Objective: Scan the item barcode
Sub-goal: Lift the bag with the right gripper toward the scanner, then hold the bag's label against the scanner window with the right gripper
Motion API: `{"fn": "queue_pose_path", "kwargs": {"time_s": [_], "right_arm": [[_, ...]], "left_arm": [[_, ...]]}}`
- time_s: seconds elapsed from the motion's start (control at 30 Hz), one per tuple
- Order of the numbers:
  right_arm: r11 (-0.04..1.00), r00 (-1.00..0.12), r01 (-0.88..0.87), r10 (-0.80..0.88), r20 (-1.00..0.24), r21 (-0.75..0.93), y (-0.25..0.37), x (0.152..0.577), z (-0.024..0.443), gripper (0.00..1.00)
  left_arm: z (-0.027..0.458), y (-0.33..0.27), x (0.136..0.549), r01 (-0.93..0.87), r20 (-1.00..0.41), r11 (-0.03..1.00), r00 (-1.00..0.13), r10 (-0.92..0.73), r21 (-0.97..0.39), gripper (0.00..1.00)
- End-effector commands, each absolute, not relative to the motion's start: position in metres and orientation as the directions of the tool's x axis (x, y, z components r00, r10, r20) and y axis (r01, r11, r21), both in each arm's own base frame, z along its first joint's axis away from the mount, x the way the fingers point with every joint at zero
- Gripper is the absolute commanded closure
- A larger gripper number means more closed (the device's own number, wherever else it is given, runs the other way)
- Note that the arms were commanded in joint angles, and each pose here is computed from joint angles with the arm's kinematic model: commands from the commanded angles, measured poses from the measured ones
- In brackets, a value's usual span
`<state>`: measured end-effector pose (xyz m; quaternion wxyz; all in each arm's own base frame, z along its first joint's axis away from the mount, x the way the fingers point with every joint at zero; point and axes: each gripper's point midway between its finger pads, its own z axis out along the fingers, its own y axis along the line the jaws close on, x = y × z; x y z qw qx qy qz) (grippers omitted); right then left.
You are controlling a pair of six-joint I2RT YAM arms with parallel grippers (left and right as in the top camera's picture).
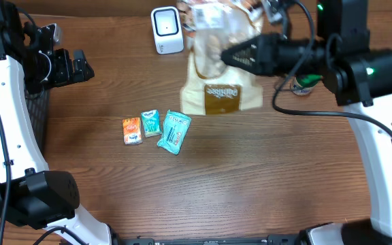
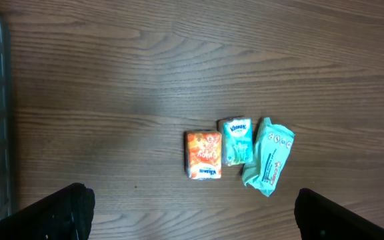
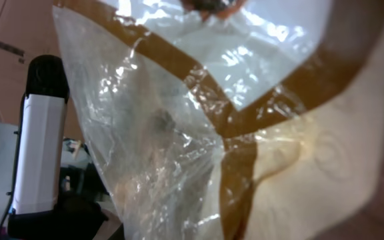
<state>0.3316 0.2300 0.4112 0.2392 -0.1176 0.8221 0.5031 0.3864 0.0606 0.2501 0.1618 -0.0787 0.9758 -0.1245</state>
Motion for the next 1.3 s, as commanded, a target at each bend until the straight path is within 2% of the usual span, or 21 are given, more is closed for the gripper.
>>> {"fn": "queue_pose_path", "kwargs": {"time_s": [0.0, 0.17, 0.27, 0.33, 0.43, 0.67, 0.87, 1.03, 1.27], "right_arm": [[0.534, -0.816, -0.47, 0.041, -0.577, 0.703, 0.247, 0.354, 0.421, 0.96], [0.697, -0.737, -0.451, 0.062, -0.673, 0.558, 0.252, 0.4, 0.411, 0.96], [0.873, -0.638, -0.357, 0.032, -0.77, 0.332, 0.24, 0.441, 0.388, 0.96], [0.943, -0.587, -0.282, -0.022, -0.809, 0.179, 0.233, 0.463, 0.372, 0.96], [0.978, -0.538, -0.206, -0.126, -0.833, -0.015, 0.235, 0.491, 0.346, 0.96], [0.923, -0.446, -0.11, -0.378, -0.811, -0.369, 0.247, 0.56, 0.283, 0.96], [0.726, -0.33, -0.106, -0.671, -0.664, -0.68, 0.267, 0.606, 0.244, 0.96], [0.666, -0.27, -0.102, -0.733, -0.624, -0.739, 0.284, 0.624, 0.218, 0.96], [0.65, -0.275, -0.138, -0.75, -0.602, -0.747, 0.297, 0.627, 0.177, 0.96]], "left_arm": [[0.253, 0.063, 0.387, -0.1, -0.313, 0.961, -0.933, -0.18, -0.256, 0.0], [0.253, 0.063, 0.387, -0.1, -0.313, 0.961, -0.933, -0.18, -0.256, 0.01], [0.253, 0.063, 0.387, -0.1, -0.313, 0.961, -0.933, -0.18, -0.256, 0.0], [0.253, 0.063, 0.387, -0.1, -0.313, 0.961, -0.933, -0.18, -0.256, 0.01], [0.253, 0.063, 0.387, -0.1, -0.313, 0.961, -0.933, -0.18, -0.256, 0.0], [0.253, 0.063, 0.387, -0.1, -0.313, 0.961, -0.933, -0.18, -0.256, 0.01], [0.253, 0.063, 0.387, -0.1, -0.313, 0.961, -0.933, -0.18, -0.256, 0.01], [0.253, 0.063, 0.387, -0.1, -0.313, 0.961, -0.933, -0.18, -0.256, 0.0], [0.253, 0.063, 0.387, -0.1, -0.313, 0.961, -0.933, -0.18, -0.256, 0.0]]}}
